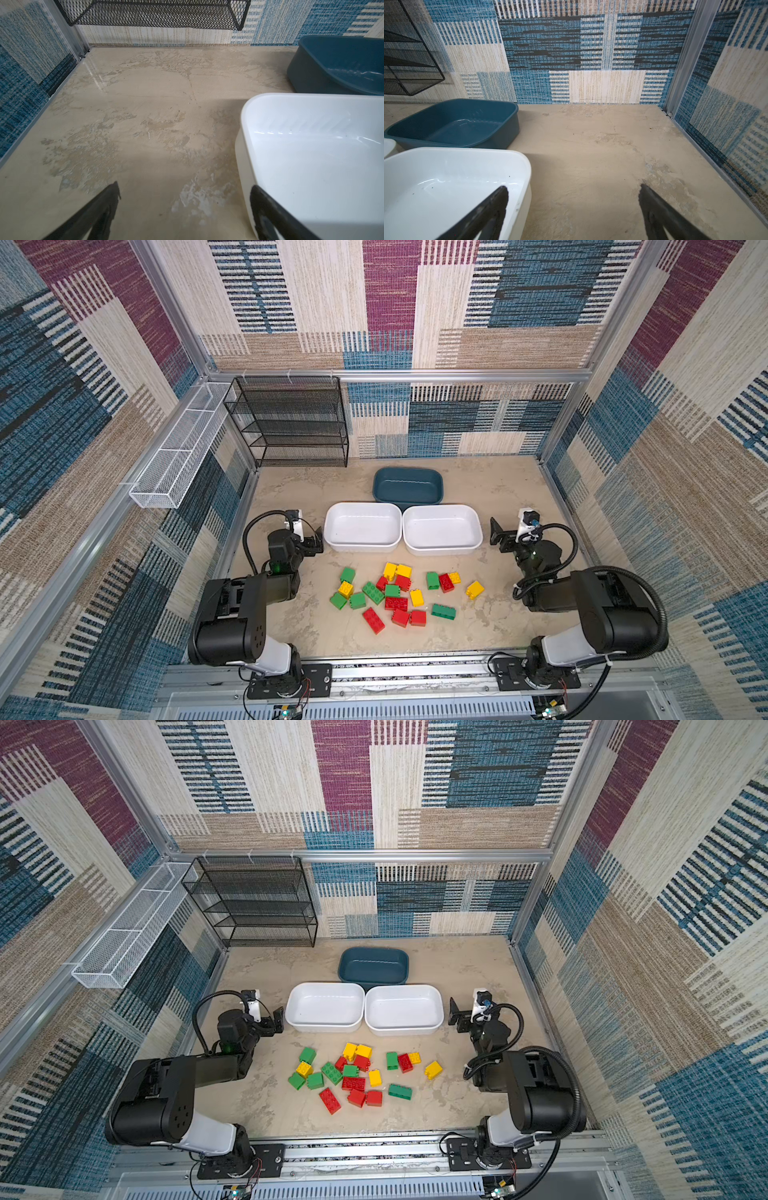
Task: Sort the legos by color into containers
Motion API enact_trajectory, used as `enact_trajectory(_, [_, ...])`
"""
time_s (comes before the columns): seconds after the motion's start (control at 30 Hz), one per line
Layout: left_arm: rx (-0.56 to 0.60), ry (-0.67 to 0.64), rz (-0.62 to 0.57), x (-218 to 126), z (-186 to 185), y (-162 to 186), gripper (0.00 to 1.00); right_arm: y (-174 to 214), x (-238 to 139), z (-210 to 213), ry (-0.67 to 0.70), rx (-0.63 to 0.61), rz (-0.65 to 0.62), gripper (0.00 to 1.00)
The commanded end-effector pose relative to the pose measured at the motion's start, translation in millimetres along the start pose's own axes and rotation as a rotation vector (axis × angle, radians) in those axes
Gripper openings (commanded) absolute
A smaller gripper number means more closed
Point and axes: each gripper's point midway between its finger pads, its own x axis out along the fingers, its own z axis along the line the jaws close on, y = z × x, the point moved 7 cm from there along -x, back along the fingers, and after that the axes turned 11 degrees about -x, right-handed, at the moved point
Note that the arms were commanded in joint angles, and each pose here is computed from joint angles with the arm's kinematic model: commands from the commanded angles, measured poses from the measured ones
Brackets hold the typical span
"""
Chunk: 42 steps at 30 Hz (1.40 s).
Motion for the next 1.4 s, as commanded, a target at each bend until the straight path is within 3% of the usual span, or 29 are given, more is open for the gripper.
enact_trajectory(0.0, [-0.051,-0.065,-0.055,-15.5,2.6,-22.1,1.0,-16.0,1.1,0.6,-0.032,-0.016,-0.012,0.99])
enact_trajectory(0.13, [-0.096,-0.119,-0.087,-28.8,4.0,-44.2,1.0,-46.6,-2.8,-1.0,-0.054,-0.027,-0.057,0.99])
enact_trajectory(0.33, [-0.216,-0.132,-0.03,-54.7,-6.7,-92.3,0.98,-90.1,-4.5,0.8,-0.143,-0.008,-0.075,0.99])
enact_trajectory(0.5, [-0.284,-0.035,0.188,-70.4,-30.1,-114.1,0.96,-118.8,-0.8,5.1,-0.258,0.032,0.01,0.99])
enact_trajectory(0.67, [-0.308,0.097,0.394,-88.2,-52.5,-96.7,1.0,-137.5,-7.5,17.3,-0.427,0.072,0.088,0.99])
enact_trajectory(1.03, [-0.097,0.149,0.655,-127.2,-100.3,-36.7,0.97,-155.7,-13.5,62.7,-0.72,0.15,0.233,0.99])
enact_trajectory(1.37, [0.151,0.098,0.782,-101.0,-121.5,9.7,0.89,-138.5,-40.8,104.7,-0.859,0.187,0.327,0.99])
